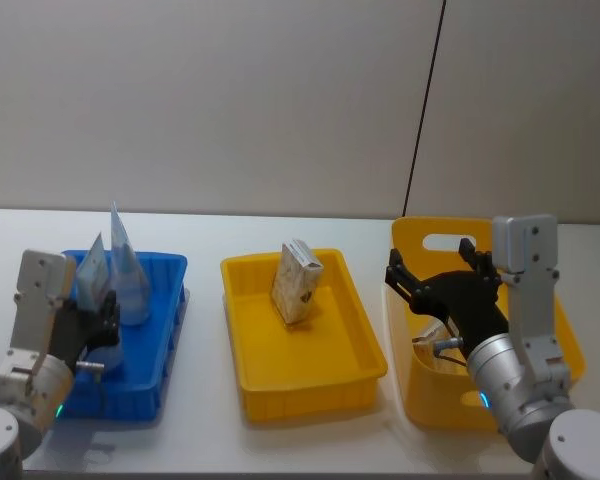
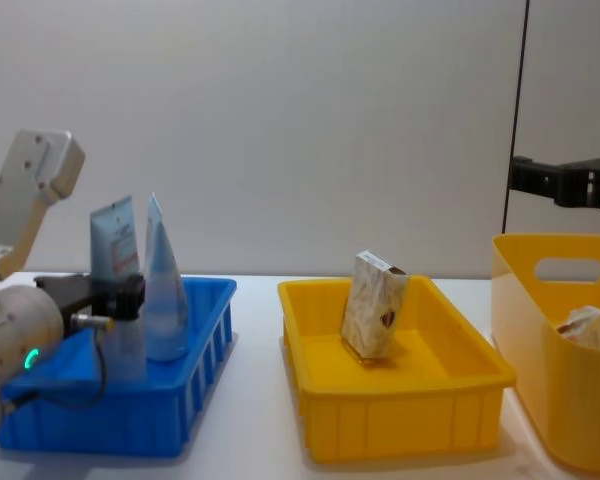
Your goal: Bimanual collaborative sorting of washing and personal care products
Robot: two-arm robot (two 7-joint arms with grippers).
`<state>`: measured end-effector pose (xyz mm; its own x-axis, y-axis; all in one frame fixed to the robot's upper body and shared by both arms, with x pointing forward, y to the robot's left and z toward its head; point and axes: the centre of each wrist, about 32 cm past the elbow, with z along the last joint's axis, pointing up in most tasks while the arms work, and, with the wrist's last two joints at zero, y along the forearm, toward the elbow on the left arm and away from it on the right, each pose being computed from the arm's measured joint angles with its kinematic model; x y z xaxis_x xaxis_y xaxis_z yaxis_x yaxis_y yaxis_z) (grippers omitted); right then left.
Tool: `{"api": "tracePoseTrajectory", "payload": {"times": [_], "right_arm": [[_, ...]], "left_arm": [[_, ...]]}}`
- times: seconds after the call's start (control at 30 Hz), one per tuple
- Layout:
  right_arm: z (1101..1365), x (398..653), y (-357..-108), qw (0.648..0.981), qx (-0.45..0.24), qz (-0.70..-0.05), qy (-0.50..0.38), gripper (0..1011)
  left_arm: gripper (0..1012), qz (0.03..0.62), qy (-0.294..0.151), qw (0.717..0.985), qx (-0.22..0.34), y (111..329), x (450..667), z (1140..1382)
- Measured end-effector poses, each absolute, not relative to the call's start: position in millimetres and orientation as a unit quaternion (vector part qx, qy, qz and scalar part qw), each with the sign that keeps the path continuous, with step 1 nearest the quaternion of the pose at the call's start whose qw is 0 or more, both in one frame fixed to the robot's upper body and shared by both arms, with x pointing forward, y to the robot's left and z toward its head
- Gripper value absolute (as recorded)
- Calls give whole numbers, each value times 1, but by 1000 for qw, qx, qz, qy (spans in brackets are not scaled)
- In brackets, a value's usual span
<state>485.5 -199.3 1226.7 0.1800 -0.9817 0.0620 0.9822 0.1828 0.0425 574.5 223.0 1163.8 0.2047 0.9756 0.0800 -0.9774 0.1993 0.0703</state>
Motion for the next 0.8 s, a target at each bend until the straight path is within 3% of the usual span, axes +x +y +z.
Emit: {"api": "tracePoseTrajectory", "payload": {"times": [0.33,0.8], "right_arm": [[1227,485,-199,768,-3,-639,-37,1004],[1227,485,-199,768,-3,-639,-37,1004]], "left_arm": [[280,595,-50,802,13,228,570,1183],[280,543,-76,836,-25,241,560,1204]]}}
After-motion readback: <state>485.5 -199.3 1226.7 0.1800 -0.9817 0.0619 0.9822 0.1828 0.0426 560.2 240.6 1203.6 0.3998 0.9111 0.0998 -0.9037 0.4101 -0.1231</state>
